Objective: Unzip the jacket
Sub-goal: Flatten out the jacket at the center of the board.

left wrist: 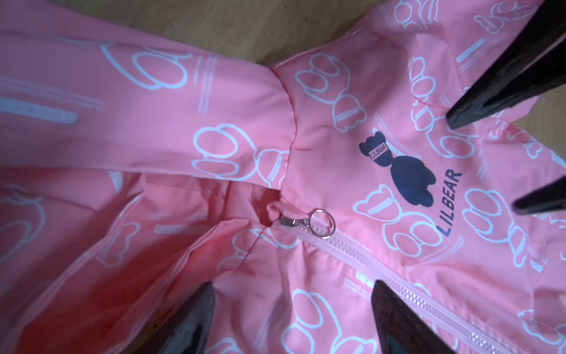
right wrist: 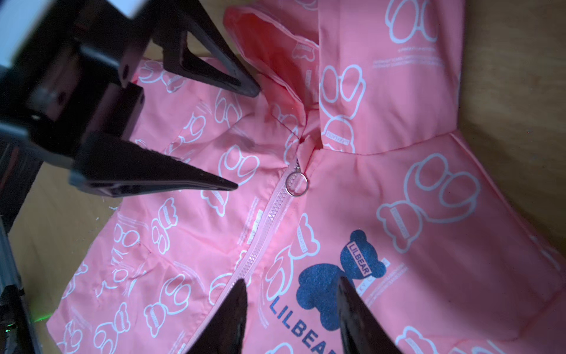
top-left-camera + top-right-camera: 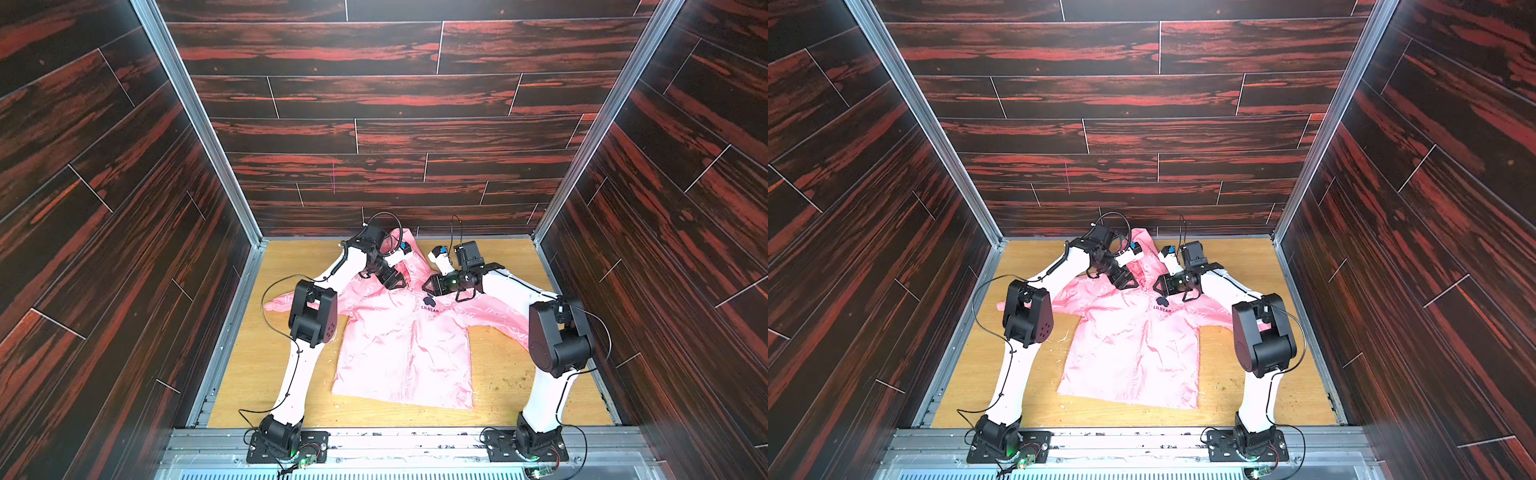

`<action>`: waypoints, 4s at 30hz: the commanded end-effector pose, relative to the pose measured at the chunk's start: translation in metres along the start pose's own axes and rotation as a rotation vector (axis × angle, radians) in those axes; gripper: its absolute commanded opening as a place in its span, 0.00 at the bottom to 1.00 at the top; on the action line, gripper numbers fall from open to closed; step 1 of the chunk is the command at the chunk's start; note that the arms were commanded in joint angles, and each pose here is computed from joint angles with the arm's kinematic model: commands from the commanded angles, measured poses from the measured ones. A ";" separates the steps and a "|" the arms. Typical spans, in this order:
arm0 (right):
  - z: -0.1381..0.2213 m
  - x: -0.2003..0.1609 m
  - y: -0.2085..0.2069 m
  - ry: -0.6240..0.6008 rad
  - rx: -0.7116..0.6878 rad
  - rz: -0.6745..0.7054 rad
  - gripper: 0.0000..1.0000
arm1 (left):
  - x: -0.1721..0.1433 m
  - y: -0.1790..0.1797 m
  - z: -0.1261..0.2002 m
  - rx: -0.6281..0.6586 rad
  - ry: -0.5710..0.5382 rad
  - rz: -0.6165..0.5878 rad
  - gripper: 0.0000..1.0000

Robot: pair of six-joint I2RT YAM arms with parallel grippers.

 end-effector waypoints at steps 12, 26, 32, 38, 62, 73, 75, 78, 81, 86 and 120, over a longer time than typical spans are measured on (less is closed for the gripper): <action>-0.002 -0.003 -0.005 -0.007 -0.055 0.013 0.48 | 0.005 0.017 0.011 -0.096 0.000 -0.062 0.78; -0.005 -0.010 -0.006 0.020 -0.044 0.001 0.48 | -0.022 0.013 -0.031 -0.111 0.117 0.007 0.61; -0.008 -0.011 0.001 0.024 -0.035 -0.001 0.48 | -0.031 0.017 -0.033 -0.079 0.144 0.053 0.21; -0.017 -0.018 0.003 0.066 -0.124 -0.007 0.48 | -0.040 -0.005 -0.010 -0.144 0.134 0.107 0.03; -0.095 0.089 0.059 0.059 0.028 0.124 0.69 | -0.064 0.001 0.118 0.820 -0.144 0.548 0.90; -0.111 0.075 0.073 0.118 -0.102 0.135 0.79 | -0.093 -0.016 0.104 0.686 -0.148 0.757 0.72; -0.115 0.074 0.074 0.121 -0.146 0.150 0.78 | -0.096 -0.017 0.104 0.695 -0.153 0.772 0.71; -0.123 0.073 0.077 0.127 -0.194 0.179 0.76 | -0.098 -0.018 0.101 0.680 -0.157 0.799 0.69; -0.129 0.075 0.082 0.116 -0.224 0.183 0.71 | -0.099 -0.017 0.097 0.665 -0.165 0.834 0.58; -0.129 0.083 0.086 0.070 -0.228 0.109 0.71 | -0.103 -0.017 0.092 0.661 -0.179 0.885 0.49; -0.135 0.096 0.094 -0.148 -0.438 0.091 0.05 | -0.125 -0.016 0.064 0.571 -0.204 1.017 0.06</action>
Point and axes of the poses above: each gripper's point midway between its finger pads, its own z axis back along the fingers, its own y axis along the line the jaws close on, x = y × z, the point moved 7 cm from there along z, back along the fingers, and after that the axes turned 6 degrees about -z, right-handed, at the moved point
